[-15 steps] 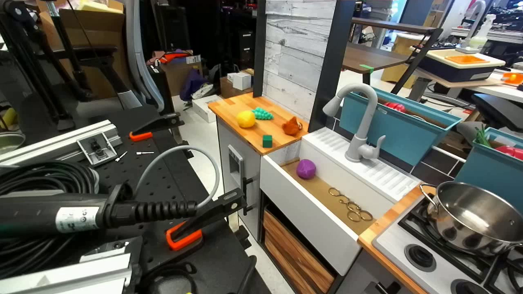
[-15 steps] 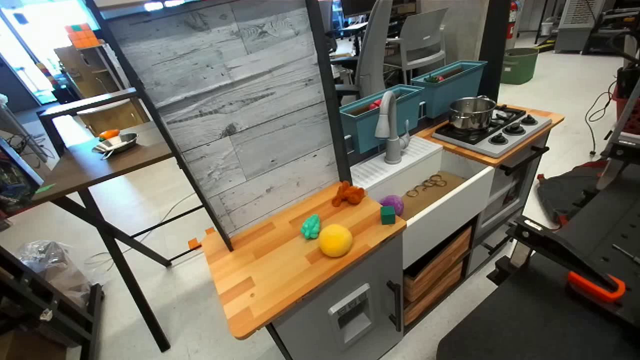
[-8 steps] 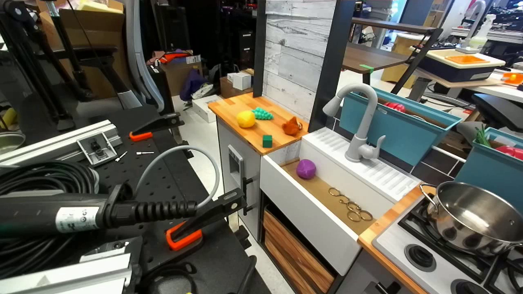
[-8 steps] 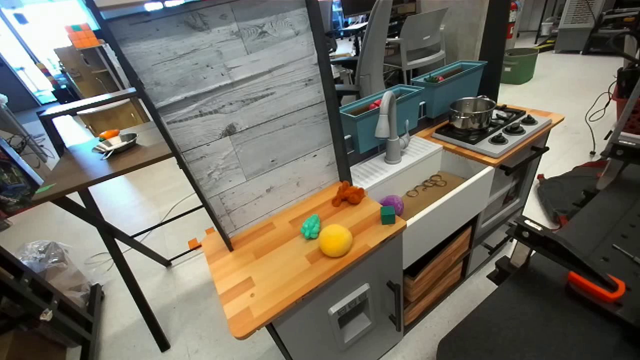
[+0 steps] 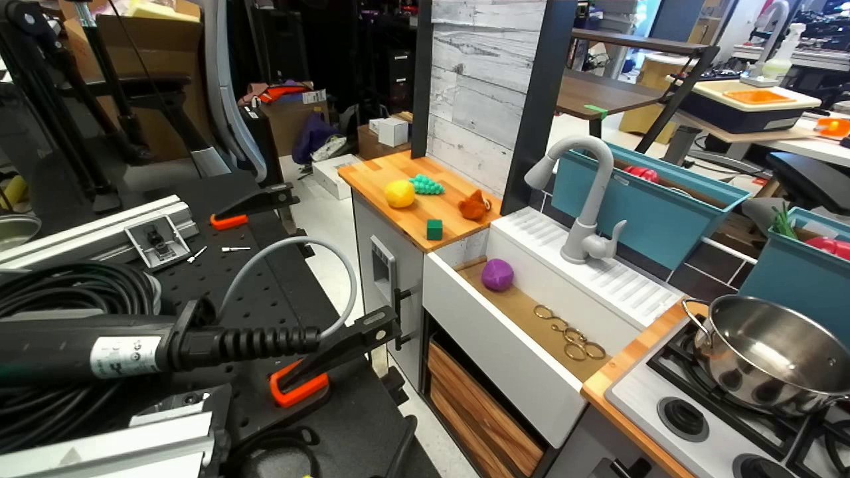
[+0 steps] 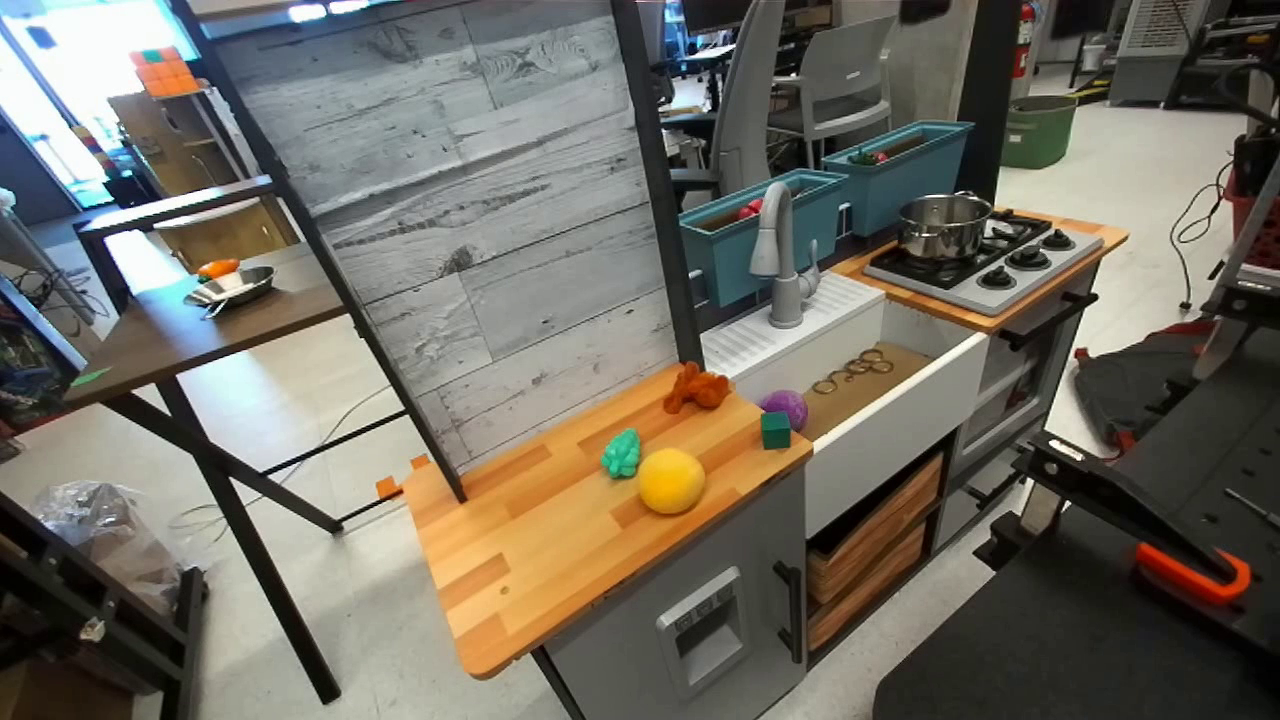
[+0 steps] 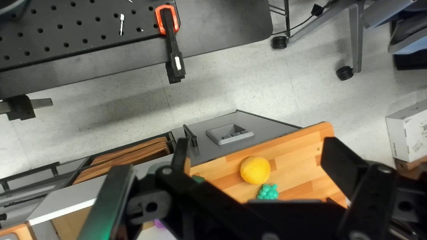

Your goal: Move the yellow plush toy to the left

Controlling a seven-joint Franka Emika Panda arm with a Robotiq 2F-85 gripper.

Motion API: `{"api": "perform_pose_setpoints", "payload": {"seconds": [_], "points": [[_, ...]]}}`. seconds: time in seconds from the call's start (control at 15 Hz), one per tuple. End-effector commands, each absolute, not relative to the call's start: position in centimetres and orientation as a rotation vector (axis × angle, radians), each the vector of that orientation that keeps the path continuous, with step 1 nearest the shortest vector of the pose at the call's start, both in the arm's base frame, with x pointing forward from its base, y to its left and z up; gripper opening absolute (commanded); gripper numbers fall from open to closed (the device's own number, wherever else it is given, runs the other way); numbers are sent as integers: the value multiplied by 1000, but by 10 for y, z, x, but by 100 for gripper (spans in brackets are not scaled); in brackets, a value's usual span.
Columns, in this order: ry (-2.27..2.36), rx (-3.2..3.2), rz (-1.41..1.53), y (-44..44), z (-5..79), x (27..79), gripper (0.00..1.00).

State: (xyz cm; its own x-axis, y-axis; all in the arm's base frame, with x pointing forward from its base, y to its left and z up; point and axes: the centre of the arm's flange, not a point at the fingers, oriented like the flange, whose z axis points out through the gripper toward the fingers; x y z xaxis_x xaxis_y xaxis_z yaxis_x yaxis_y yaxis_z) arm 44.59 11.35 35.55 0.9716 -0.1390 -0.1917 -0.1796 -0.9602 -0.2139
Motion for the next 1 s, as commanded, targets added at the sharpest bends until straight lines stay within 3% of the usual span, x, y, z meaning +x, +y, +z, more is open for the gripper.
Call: {"api": "perform_pose_setpoints", "payload": {"seconds": [0.0, 0.33, 0.93], "points": [[285, -2939, 217, 142, 306, 505, 100], [295, -3046, 202, 179, 226, 552, 100], [125, -3161, 96, 253, 130, 583, 100]]}}
